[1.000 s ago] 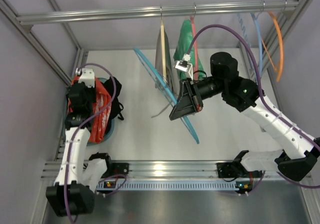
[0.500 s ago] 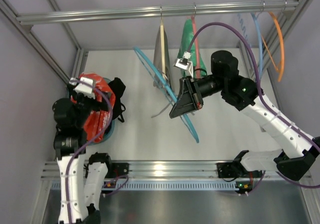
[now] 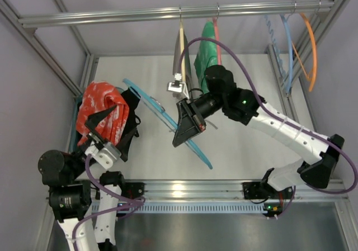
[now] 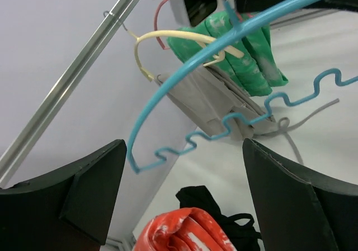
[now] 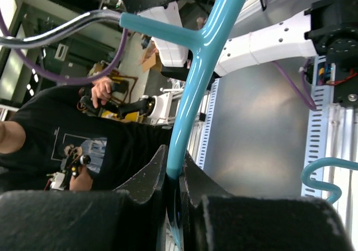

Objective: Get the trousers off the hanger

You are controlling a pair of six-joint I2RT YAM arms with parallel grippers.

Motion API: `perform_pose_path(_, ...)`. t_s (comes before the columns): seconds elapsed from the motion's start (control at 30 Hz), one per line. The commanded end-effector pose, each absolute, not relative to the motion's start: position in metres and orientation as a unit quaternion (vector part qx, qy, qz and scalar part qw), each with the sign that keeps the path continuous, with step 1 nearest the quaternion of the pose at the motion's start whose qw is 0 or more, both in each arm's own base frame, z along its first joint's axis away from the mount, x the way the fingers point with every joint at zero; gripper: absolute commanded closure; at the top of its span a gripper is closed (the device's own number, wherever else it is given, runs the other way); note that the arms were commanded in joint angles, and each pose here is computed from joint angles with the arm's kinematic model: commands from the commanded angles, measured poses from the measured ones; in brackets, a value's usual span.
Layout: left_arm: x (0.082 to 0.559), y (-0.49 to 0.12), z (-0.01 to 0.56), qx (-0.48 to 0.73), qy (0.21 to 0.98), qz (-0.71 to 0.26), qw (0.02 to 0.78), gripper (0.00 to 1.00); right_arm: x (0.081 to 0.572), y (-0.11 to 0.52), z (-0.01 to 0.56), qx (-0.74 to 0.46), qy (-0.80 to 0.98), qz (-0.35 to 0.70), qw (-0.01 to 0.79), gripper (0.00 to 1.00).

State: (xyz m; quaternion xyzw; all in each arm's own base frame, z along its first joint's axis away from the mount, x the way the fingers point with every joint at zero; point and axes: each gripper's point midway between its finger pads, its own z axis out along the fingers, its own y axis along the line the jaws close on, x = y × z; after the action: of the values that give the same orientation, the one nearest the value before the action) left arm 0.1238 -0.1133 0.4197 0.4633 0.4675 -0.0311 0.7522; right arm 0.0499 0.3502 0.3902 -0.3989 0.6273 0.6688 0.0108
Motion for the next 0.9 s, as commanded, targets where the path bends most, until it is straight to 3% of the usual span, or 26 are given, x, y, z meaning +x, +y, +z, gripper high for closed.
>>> perform_pose_path(0.0, 0.106, -0.128, 0.43, 0.546, 0.38, 0.005, 0.747, 0.1, 0.032, 0.362, 0.422, -0.453, 0.564, 0.689, 0.037, 1.0)
perform_pose_path(0.43, 0.112, -0.13, 0.407, 0.599, 0.323, 0.058, 0.73, 0.27, -0.008, 0.392, 0.417, -0.476, 0.538, 0.695, -0.041, 1.0)
perform_pose_path(0.7, 0.118, -0.127, 0.402, 0.604, 0.32, 0.074, 0.726, 0.58, -0.01, 0.386, 0.41, -0.486, 0.542, 0.685, -0.03, 1.0)
perform_pose_path(0.87, 0.119, -0.128, 0.402, 0.605, 0.32, 0.07, 0.726, 0.76, 0.029, 0.389, 0.407, -0.457, 0.586, 0.668, 0.049, 0.93)
